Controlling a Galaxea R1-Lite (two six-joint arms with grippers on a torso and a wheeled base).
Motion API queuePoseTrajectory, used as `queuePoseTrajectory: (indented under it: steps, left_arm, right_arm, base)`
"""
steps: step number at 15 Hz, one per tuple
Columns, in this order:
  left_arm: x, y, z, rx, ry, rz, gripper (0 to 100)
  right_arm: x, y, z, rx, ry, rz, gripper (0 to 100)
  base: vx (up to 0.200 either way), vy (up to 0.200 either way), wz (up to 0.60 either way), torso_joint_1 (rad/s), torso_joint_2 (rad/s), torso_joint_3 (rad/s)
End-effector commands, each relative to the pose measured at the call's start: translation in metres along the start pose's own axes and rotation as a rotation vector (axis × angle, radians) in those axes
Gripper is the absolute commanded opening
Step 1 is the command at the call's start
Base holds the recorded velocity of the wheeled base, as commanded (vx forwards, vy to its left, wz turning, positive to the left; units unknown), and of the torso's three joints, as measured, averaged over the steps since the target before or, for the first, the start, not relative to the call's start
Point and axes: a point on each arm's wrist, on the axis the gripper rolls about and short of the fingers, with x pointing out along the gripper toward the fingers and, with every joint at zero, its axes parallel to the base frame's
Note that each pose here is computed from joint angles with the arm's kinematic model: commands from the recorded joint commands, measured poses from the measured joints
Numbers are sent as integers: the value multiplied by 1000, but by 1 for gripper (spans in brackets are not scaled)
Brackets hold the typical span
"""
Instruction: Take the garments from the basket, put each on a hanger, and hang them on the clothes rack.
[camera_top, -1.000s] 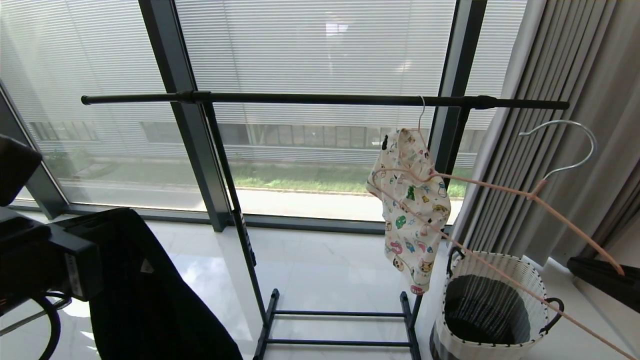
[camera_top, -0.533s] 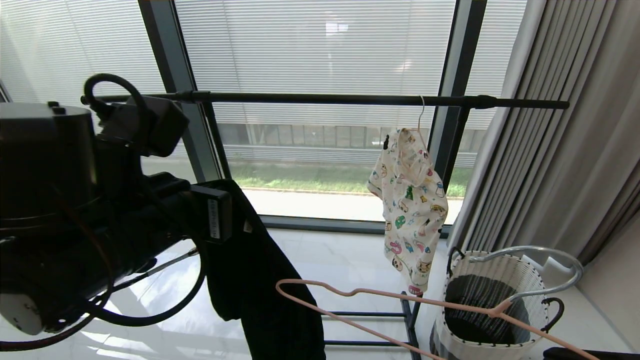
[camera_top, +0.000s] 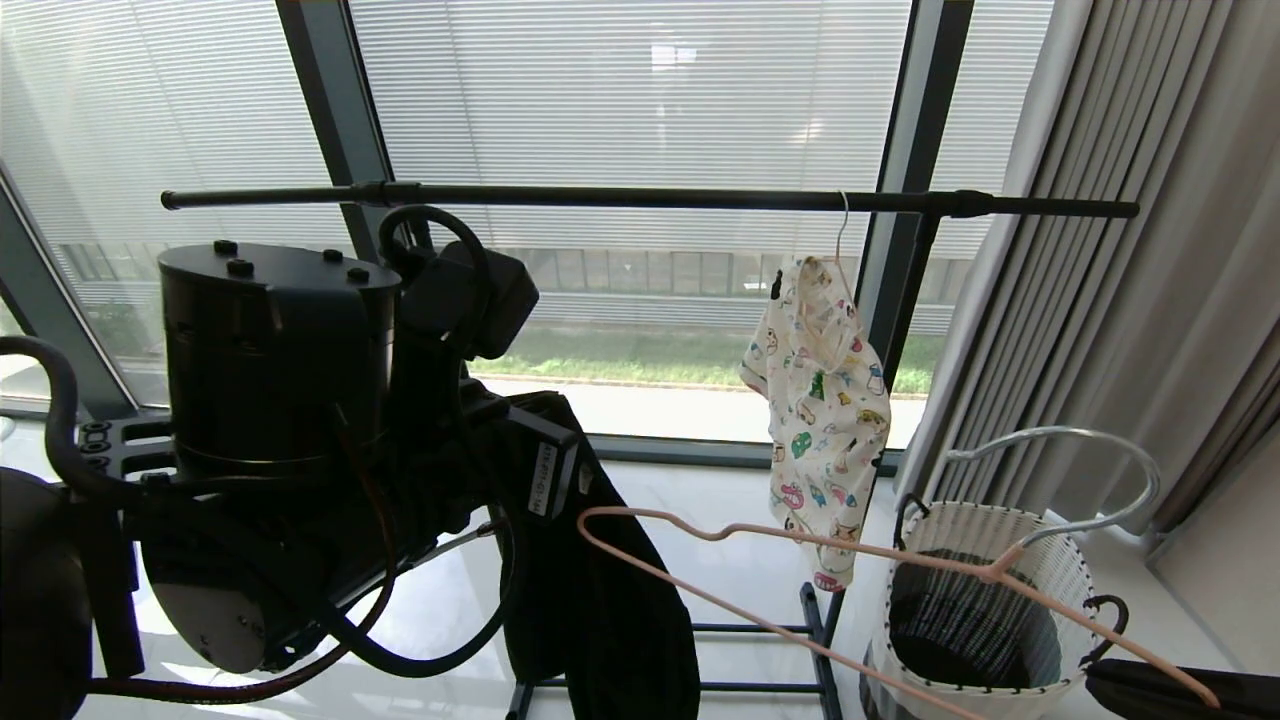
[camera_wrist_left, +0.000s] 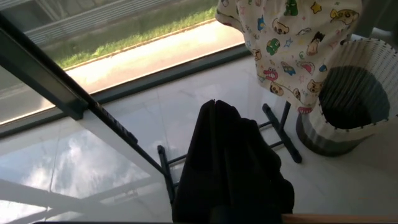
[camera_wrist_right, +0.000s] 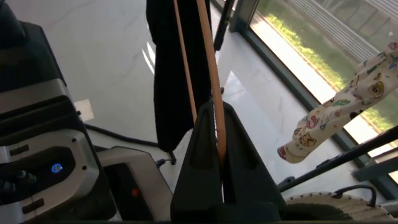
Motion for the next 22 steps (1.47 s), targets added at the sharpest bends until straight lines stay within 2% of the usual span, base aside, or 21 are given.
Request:
queuePoseTrajectory:
  steps: [1, 8, 15, 19, 22]
  left_arm:
    - [0, -1, 0, 2, 1, -3, 0]
    - [-2, -11, 0, 14, -4, -45, 0]
    - [-8, -22, 1, 28, -17, -92, 0]
    - [-12, -28, 6, 32, -39, -152, 0]
    - [-16, -35, 12, 34, -64, -199, 0]
  right_arm:
    - [0, -3, 4, 9, -7, -21, 0]
    - [13, -8, 15, 7, -10, -12, 0]
    - [36, -13, 17, 10, 4, 9, 0]
    - [51, -3, 13, 0, 45, 100, 0]
    - [67, -5, 11, 5, 65, 108, 0]
  base:
    - [0, 0, 0, 0, 0, 0]
    - [0, 0, 0, 0, 0, 0]
    - [0, 0, 0, 0, 0, 0]
    - [0, 0, 0, 0, 0, 0]
    - [0, 0, 0, 0, 0, 0]
